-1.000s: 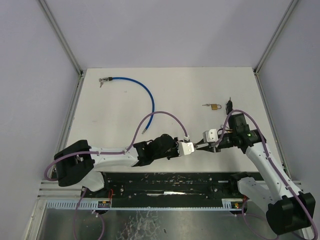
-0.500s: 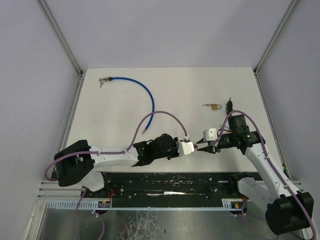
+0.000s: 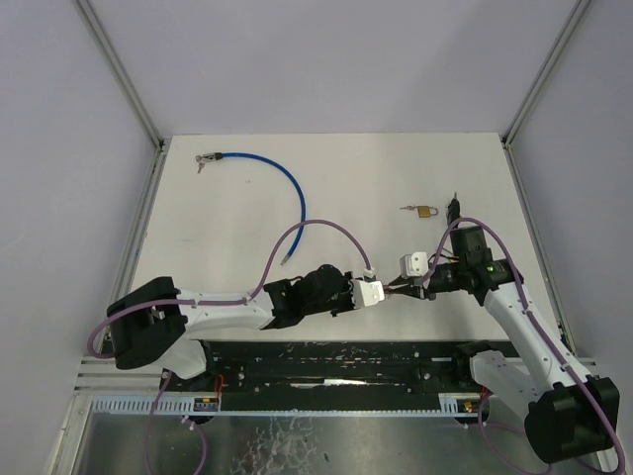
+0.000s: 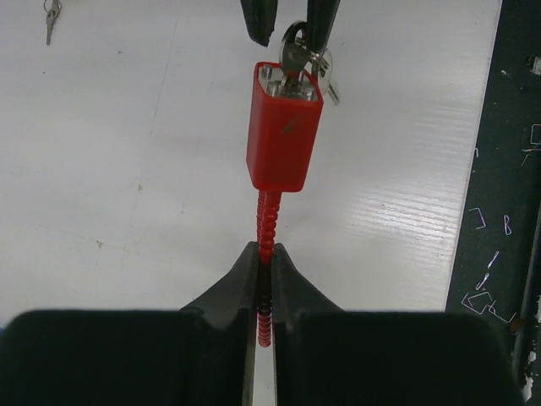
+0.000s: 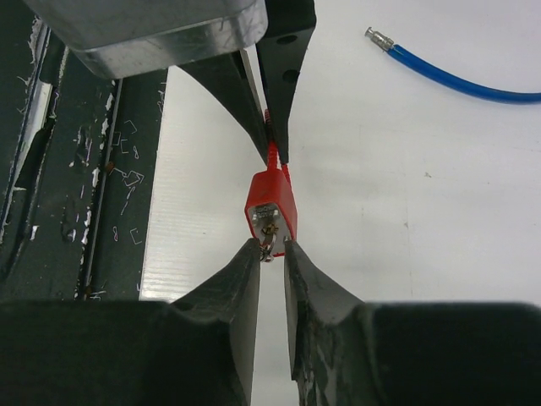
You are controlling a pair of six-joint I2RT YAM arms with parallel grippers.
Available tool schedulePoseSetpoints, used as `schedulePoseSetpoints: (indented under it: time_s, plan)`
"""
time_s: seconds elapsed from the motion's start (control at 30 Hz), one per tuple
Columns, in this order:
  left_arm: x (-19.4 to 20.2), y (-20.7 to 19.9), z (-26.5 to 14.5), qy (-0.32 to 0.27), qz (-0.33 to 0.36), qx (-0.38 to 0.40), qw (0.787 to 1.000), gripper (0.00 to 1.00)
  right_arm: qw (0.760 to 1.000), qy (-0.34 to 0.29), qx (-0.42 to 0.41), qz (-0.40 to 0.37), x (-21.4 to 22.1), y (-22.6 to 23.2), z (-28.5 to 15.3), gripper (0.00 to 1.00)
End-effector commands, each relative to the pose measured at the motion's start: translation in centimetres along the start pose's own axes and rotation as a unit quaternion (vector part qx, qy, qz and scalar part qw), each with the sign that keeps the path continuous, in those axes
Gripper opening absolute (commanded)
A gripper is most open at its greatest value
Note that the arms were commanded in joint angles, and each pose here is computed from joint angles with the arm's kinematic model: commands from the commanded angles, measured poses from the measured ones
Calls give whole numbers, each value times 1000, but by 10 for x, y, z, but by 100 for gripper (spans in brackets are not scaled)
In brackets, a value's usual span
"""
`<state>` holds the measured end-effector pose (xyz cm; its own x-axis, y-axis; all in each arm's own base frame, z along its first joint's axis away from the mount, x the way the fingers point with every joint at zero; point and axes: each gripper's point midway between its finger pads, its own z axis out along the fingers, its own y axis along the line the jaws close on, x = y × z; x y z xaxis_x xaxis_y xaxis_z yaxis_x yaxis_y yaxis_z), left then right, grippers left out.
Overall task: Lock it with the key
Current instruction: Lock the lock.
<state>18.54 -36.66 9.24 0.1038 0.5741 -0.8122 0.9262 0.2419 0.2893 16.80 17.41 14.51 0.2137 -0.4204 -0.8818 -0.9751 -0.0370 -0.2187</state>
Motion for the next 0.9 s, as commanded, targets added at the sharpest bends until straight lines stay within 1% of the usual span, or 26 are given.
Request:
schedulePoseSetpoints:
  time_s: [0.0,0.1,0.23,0.33,0.47,0.73,0.87]
  plan:
    - [-23,9,2,-29,-7,-6,1000,0,1000,-2,-8,-8,-1,1,1,22]
    - [-23,9,2,-29,-7,-7,1000,0,1000,1,-16,-16,0,4,2,17]
    - [-22,8,2,-27,-7,-5,1000,0,998,2,-30,-48,2,10,1,10]
    - [-21,7,3,-27,-10,3,1000,0,996,3,-40,-83,2,14,0,0]
    - [-20,2,5,-23,-14,24,999,0,990,3,-51,-134,2,20,-1,0]
    - [-18,-12,8,-16,-30,82,996,0,981,24,-41,-186,4,17,-6,0]
    - [-25,-17,5,-33,-46,115,992,0,979,33,-37,-196,7,16,-7,0]
